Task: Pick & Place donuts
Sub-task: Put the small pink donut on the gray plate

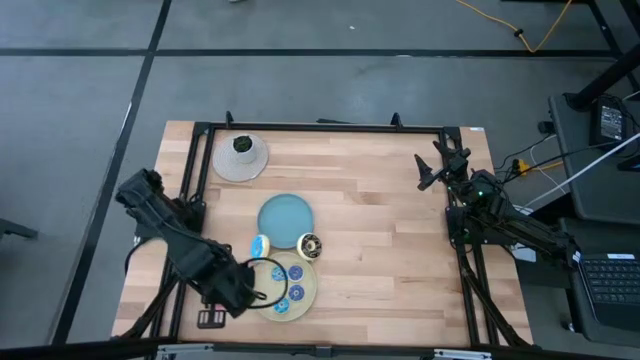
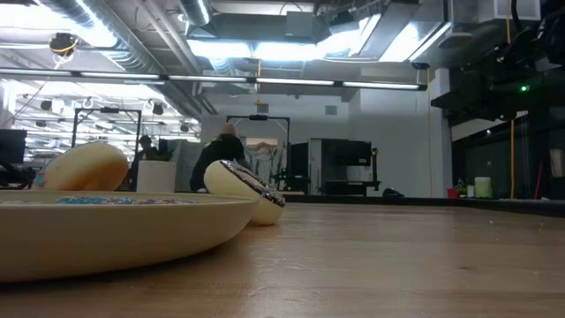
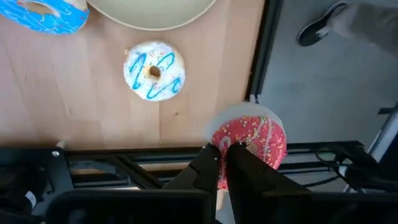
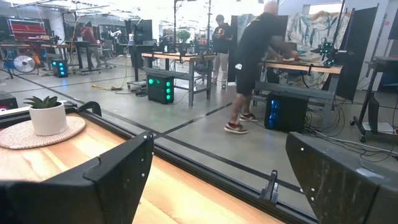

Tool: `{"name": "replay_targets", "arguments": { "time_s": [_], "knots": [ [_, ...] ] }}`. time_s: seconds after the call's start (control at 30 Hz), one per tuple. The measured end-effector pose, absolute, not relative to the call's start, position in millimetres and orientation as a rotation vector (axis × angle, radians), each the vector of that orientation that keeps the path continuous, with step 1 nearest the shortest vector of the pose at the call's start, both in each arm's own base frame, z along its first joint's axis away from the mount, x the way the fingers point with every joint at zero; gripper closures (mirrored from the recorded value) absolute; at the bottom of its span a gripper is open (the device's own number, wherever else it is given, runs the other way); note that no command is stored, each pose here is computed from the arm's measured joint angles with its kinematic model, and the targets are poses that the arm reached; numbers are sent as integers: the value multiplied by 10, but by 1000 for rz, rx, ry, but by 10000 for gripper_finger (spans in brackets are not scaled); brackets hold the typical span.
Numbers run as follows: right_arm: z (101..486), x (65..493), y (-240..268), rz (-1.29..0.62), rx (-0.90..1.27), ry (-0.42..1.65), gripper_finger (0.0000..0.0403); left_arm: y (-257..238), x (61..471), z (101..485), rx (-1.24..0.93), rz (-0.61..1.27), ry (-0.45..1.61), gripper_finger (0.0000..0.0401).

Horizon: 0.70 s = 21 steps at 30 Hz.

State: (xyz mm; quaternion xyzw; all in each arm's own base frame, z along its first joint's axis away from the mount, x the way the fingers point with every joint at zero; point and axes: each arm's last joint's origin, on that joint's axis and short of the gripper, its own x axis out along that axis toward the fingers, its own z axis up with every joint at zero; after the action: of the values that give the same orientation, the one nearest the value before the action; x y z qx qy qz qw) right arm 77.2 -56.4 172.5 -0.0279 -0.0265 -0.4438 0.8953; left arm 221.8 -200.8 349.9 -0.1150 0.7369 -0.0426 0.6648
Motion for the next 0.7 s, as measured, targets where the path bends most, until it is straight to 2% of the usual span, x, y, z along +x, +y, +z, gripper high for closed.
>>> {"name": "replay_targets", "arguments": {
  "time_s": [0.7],
  "knots": [
    [1724,772,-564,-920,-58,-55,38,-2032,3067,2722,-309,140,1635,382]
  ]
}}
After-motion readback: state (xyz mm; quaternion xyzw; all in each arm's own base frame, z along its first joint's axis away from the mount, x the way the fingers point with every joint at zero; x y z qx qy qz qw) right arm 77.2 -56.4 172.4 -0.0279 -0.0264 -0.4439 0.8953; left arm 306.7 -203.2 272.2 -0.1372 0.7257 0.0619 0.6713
